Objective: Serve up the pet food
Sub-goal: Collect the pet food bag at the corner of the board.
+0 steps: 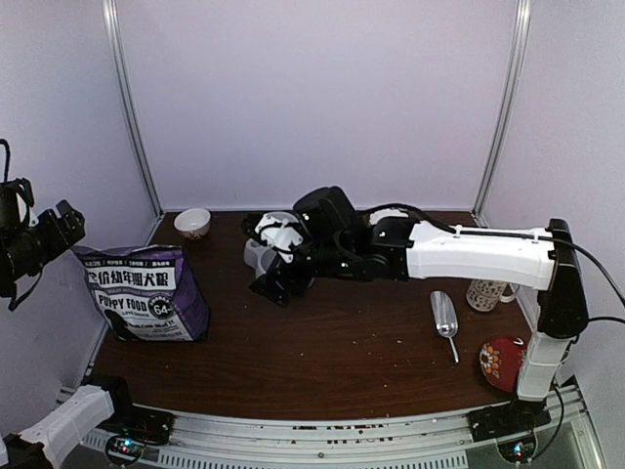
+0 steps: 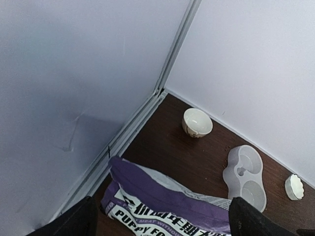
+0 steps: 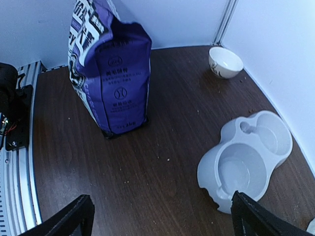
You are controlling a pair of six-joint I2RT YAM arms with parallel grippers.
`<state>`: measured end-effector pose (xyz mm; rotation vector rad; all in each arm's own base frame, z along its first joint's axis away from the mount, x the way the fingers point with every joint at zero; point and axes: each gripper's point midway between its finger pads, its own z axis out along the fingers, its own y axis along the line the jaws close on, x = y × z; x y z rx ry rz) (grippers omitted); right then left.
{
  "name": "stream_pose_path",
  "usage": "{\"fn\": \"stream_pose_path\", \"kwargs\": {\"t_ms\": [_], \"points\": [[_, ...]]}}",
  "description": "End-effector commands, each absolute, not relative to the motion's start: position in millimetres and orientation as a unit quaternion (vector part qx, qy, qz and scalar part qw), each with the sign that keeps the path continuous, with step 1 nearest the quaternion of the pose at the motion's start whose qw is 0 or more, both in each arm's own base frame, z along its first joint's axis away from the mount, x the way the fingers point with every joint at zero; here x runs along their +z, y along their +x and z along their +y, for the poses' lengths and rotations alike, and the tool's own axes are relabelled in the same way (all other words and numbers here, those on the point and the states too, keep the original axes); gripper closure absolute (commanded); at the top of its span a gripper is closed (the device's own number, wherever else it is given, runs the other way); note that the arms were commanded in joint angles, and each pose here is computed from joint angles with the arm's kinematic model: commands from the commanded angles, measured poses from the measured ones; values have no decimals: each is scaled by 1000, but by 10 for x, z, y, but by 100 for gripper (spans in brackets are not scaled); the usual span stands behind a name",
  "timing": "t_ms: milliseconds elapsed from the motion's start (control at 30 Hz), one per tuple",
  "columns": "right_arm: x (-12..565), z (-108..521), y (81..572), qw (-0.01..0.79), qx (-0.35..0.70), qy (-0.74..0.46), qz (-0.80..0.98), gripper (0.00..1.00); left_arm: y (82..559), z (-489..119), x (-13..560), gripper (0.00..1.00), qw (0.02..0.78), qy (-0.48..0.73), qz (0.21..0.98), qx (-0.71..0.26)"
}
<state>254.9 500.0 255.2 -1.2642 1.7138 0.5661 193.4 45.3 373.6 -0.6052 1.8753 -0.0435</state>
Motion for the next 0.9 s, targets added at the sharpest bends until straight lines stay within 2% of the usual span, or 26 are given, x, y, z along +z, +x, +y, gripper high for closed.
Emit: {"fn": "stream_pose_path", "kwargs": {"t_ms": [0, 100, 233, 367, 867], "points": [[2692, 4768, 2603, 492, 235, -455, 704, 0, 1829, 475, 3420, 3, 470, -369, 801, -52], [2523, 4613, 2551, 484, 233, -444, 717, 0, 1817, 388, 3306, 4, 431, -403, 803, -85], [2329, 4447, 2474, 474, 237, -431, 730, 0, 1877, 325, 3292, 4, 452, -428, 770, -137], [2190, 4321, 2407, 462, 240, -422, 742, 0, 1954, 287, 3181, 5, 434, -457, 759, -163], [1877, 4210, 2218, 417, 281, -399, 767, 0, 2584, 132, 3083, 20, 454, -460, 718, -259]]}}
